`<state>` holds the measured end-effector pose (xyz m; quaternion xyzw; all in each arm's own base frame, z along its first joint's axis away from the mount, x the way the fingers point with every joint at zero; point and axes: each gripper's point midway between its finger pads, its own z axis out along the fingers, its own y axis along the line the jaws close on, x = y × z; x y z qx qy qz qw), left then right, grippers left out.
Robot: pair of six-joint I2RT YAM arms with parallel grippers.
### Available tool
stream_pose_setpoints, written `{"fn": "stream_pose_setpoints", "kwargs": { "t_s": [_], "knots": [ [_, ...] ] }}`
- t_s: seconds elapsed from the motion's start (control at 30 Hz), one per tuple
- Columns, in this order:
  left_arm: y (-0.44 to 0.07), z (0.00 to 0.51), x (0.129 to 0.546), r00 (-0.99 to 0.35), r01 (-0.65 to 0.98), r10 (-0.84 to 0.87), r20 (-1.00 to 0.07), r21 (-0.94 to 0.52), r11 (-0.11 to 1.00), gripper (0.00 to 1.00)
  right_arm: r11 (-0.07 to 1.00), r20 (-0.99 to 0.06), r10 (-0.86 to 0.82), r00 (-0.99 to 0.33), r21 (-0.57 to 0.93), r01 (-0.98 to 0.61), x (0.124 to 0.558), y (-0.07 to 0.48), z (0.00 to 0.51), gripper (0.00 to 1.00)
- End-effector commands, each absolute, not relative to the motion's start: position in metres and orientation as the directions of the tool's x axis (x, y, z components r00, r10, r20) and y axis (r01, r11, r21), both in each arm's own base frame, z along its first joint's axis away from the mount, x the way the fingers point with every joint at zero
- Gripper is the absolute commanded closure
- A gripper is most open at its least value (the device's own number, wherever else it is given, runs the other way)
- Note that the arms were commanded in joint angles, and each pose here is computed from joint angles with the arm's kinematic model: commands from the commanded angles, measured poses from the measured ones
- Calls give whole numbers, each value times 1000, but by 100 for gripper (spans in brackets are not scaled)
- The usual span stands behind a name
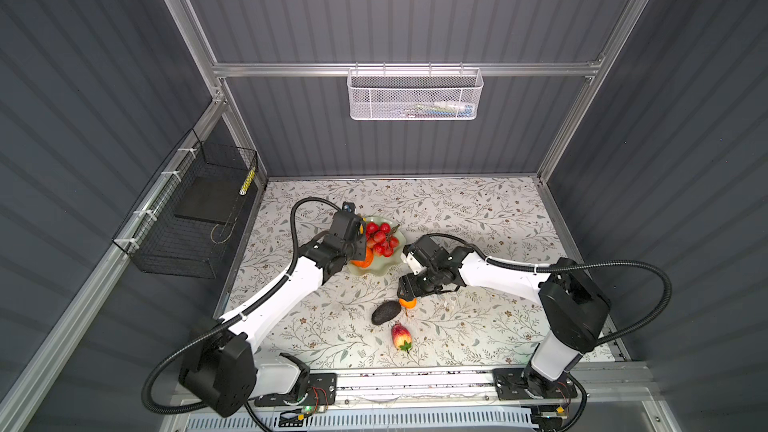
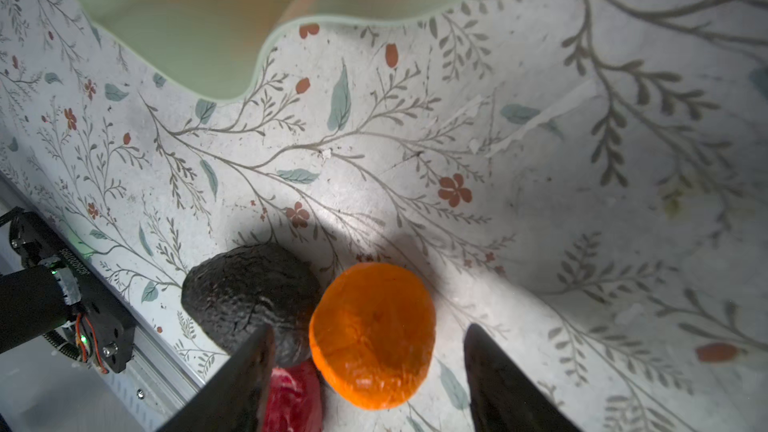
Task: Place and organize the fake fruits in the fruit bowl
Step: 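Grasp the yellow squash with the left gripper while the right reaches for the small orange, then place the squash in the bowl with the left gripper while the right grasps the orange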
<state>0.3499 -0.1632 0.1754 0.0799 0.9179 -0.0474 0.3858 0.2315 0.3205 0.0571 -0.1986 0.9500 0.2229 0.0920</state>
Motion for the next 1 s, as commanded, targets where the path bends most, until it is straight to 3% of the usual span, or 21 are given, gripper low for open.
{"fn": "stream_pose_setpoints", "kwargs": {
  "t_s": [0.0, 0.1, 0.33, 0.47, 0.67, 0.73, 0.9, 0.97],
  "knots": [
    [-181, 180, 368, -662, 250, 149, -734, -29, 968, 51, 823, -220, -369, -903, 374, -428, 227, 320, 51, 29],
    [-184, 159, 375, -703, 244, 157, -693, -27, 969, 50, 826, -192, -380, -905, 370, -425, 226, 321, 45, 29],
    [-188, 129, 373, -760, 220, 132, -637, -61, 974, 43, 836, -176, -374, -911, 362, -413, 228, 318, 41, 51],
    [-184, 148, 373, -721, 209, 104, -685, -72, 975, 25, 838, -208, -354, -912, 362, -408, 230, 313, 49, 68],
    [-174, 223, 366, -563, 215, 29, -826, -113, 970, 1, 831, -304, -290, -908, 391, -396, 233, 303, 91, 73],
    [-168, 241, 359, -517, 215, 10, -856, -119, 969, 0, 829, -319, -289, -902, 387, -403, 234, 302, 100, 70],
    [-147, 254, 328, -498, 196, -16, -867, -131, 972, 0, 833, -255, -311, -915, 391, -392, 218, 294, 94, 35],
    [-134, 247, 315, -503, 161, -32, -863, -130, 978, 0, 823, -211, -331, -920, 412, -390, 203, 294, 88, 28]
  ]
}}
